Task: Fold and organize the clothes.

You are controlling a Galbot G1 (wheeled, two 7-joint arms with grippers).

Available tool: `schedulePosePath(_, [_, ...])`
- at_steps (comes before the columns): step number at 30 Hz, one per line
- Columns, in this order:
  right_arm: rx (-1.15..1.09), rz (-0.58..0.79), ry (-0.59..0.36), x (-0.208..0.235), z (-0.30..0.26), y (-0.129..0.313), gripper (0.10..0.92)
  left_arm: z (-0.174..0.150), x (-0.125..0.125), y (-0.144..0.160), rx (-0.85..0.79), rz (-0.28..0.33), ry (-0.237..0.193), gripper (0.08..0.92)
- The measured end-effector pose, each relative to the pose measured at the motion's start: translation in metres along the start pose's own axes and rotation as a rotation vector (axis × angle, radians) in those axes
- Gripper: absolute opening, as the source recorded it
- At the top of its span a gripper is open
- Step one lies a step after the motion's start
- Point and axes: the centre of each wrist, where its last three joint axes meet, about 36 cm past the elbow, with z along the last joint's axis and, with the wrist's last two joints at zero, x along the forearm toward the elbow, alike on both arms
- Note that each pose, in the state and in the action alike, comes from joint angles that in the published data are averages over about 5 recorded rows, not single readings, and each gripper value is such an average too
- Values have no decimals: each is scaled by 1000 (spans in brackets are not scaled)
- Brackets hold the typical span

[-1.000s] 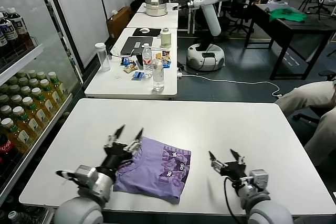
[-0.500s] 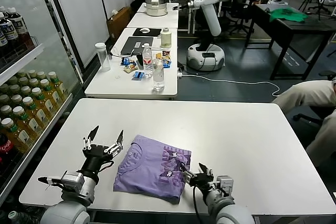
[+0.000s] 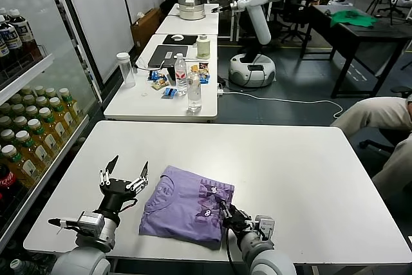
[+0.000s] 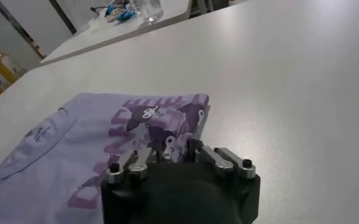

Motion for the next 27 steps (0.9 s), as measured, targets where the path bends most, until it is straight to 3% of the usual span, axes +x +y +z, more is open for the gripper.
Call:
schedulePosePath(7, [28, 23, -39, 2, -23, -16, 127, 9, -3, 4, -17, -7, 4, 823])
schedulePosePath(14, [87, 73, -89, 15, -50, -55, 125, 19, -6, 3, -12, 1, 0, 823])
schedulePosePath(27, [262, 157, -157, 55, -57, -112, 469, 33, -13, -4, -9, 23, -79, 823])
